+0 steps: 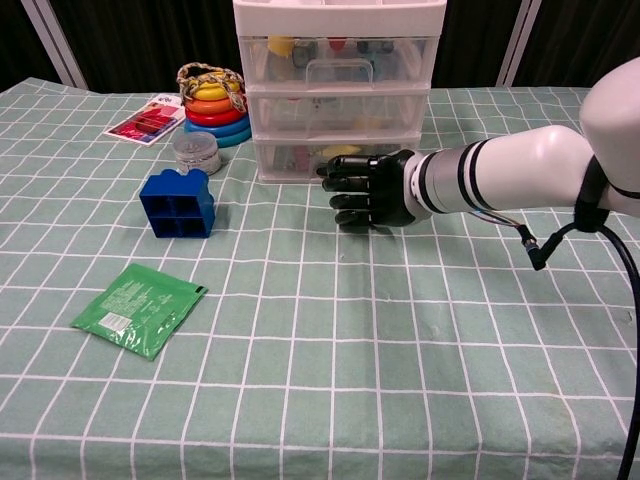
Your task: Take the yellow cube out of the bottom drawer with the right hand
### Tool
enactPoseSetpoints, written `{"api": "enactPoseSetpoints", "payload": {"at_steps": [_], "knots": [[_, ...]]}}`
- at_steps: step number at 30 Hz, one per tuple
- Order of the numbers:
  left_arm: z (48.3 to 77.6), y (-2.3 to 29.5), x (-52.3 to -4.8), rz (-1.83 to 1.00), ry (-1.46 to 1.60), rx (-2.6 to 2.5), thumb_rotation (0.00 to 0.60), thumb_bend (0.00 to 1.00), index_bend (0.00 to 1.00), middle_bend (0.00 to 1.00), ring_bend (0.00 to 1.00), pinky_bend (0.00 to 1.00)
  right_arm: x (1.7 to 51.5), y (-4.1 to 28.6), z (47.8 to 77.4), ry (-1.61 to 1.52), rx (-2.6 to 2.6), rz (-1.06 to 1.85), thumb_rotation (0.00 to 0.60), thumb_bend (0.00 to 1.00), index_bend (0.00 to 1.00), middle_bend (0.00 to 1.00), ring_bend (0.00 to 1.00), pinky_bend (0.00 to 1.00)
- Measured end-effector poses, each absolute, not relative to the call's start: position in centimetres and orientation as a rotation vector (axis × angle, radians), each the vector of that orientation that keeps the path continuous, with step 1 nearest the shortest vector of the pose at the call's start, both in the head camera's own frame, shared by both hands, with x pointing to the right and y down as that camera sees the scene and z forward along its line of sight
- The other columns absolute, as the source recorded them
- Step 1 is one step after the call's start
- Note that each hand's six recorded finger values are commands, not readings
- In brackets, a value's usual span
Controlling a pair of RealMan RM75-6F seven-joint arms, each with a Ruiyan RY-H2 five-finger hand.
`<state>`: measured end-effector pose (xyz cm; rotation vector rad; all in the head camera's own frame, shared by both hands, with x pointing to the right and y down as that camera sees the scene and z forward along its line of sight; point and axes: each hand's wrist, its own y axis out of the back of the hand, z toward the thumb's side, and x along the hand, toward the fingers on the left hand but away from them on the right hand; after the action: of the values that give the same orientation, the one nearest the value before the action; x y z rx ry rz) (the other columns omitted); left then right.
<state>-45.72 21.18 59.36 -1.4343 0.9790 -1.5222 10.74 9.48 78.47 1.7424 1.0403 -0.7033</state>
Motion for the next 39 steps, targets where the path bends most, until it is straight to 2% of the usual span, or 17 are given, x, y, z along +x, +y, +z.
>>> {"api": "enactPoseSetpoints", "payload": {"at_steps": [10, 18, 33, 36, 39], "knots": [[59.4, 21.0, -45.8, -1.524, 0.975, -1.434, 0.600, 0.06, 0.24, 0.19, 0.14, 0.20, 9.8, 9.0, 78.7, 1.034, 1.774, -0.714, 0.600, 0.62, 0.10, 0.82, 0.80, 0.83], [59.3, 21.1, -45.8, -1.526, 0.977, -1.434, 0.600, 0.06, 0.24, 0.19, 0.14, 0.20, 9.6, 8.9, 78.6, 1.030, 1.786, -0.727, 0.600, 0.62, 0.19, 0.82, 0.80, 0.83], [59.2, 21.1, -45.7, -1.520, 0.980, -1.433, 0.600, 0.06, 0.24, 0.19, 0.14, 0.20, 10.4, 10.3, 77.8, 0.984, 1.790, -0.755, 0.600, 0.62, 0.20, 0.82, 0.80, 0.83], [59.2, 21.0, -45.6, -1.517, 0.980, -1.433, 0.600, 0.06, 0.24, 0.19, 0.14, 0.20, 10.7, 10.6, 77.4, 0.968, 1.787, -0.758, 0.600, 0.62, 0.17, 0.81, 0.80, 0.83], [59.2, 20.9, -45.5, -1.513, 0.979, -1.435, 0.600, 0.06, 0.24, 0.19, 0.14, 0.20, 10.9, 11.0, 77.0, 0.952, 1.792, -0.760, 0.600, 0.62, 0.05, 0.81, 0.80, 0.83]]}}
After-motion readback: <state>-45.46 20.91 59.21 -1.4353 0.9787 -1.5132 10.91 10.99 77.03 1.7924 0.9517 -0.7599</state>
